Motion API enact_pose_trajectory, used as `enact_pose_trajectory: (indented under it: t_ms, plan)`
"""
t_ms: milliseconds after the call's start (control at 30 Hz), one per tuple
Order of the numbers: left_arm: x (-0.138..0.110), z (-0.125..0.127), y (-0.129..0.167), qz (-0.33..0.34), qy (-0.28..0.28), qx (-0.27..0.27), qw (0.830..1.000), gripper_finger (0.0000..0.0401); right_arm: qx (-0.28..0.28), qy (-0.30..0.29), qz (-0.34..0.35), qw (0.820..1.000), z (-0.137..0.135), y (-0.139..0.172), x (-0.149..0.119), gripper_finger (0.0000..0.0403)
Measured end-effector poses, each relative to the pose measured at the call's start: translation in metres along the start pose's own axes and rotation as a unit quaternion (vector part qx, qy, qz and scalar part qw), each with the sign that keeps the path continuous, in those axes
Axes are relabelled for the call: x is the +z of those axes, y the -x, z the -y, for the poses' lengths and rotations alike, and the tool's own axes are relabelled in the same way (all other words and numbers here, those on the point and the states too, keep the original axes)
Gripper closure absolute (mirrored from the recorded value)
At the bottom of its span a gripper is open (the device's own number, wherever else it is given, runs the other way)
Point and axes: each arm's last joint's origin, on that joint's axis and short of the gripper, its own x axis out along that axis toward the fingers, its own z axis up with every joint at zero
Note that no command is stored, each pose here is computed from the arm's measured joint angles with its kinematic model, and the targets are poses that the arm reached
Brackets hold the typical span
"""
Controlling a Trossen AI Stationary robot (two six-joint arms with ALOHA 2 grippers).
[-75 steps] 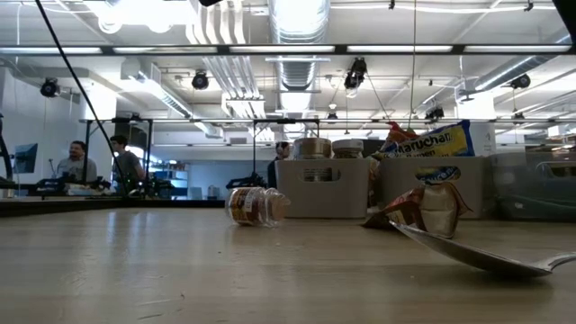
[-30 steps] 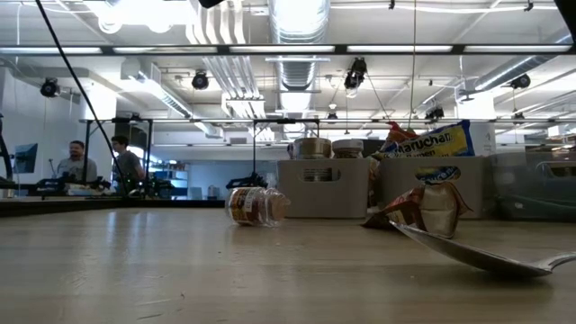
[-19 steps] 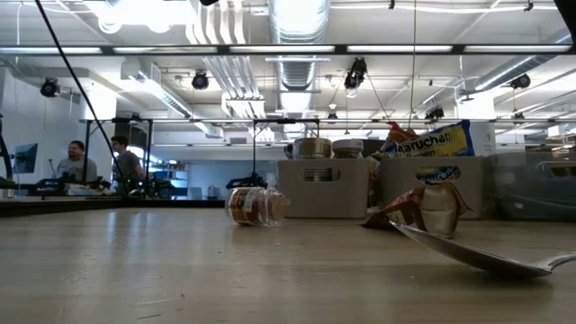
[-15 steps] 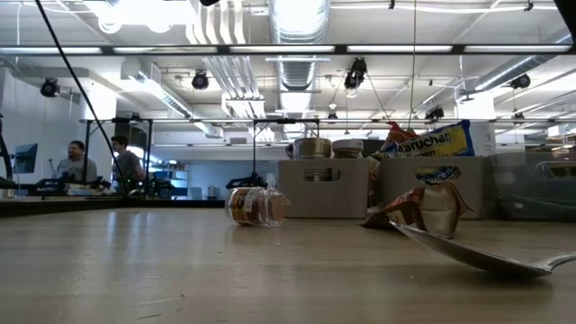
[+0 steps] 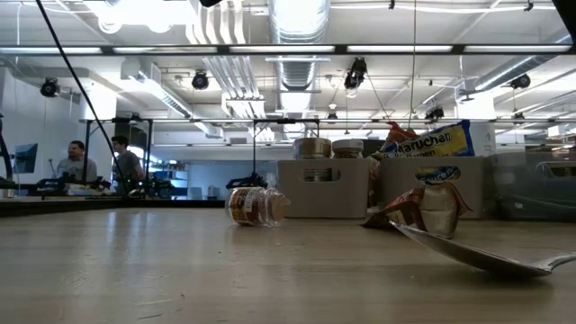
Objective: Pick & Place Food Item
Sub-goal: Put the bottom brown seasoning bottle into the left gray bin
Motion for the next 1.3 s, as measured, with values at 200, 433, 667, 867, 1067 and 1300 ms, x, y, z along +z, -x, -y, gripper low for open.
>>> enact_pose_trajectory:
  t_ms: [200,433,667,867,1067,1300]
  plan:
    - [-0.0004,-0.0001,0.0001,-0.004,0.002,-0.004,1.000,0.0220,-0.013,-0.020,-0.001,1.000,-0.0021,0.0000,0.0003,0.0159]
    - [-0.0008,-0.0001,0.0002,-0.007,0.003,-0.004,1.000,0.0220,-0.013,-0.015,0.001,1.000,-0.0022,0.0001,0.0008,0.0061]
    - [-0.0001,0.0014,0.0004,-0.011,-0.003,-0.019,1.000,0.0220,-0.018,0.008,-0.002,1.000,-0.0033,-0.0018,0.0003,0.0032]
    - [-0.0001,0.0013,0.0006,-0.012,-0.004,-0.018,1.000,0.0220,-0.032,0.050,0.004,0.998,-0.0061,-0.0029,0.0023,0.0032]
    - [0.0013,0.0006,0.0014,-0.005,-0.003,-0.013,1.000,0.0220,-0.064,0.077,0.003,0.995,-0.0049,-0.0032,0.0030,0.0039]
    - [0.0007,0.0007,0.0014,-0.010,-0.001,-0.019,1.000,0.0220,-0.065,0.081,-0.001,0.995,-0.0023,-0.0069,0.0014,0.0099]
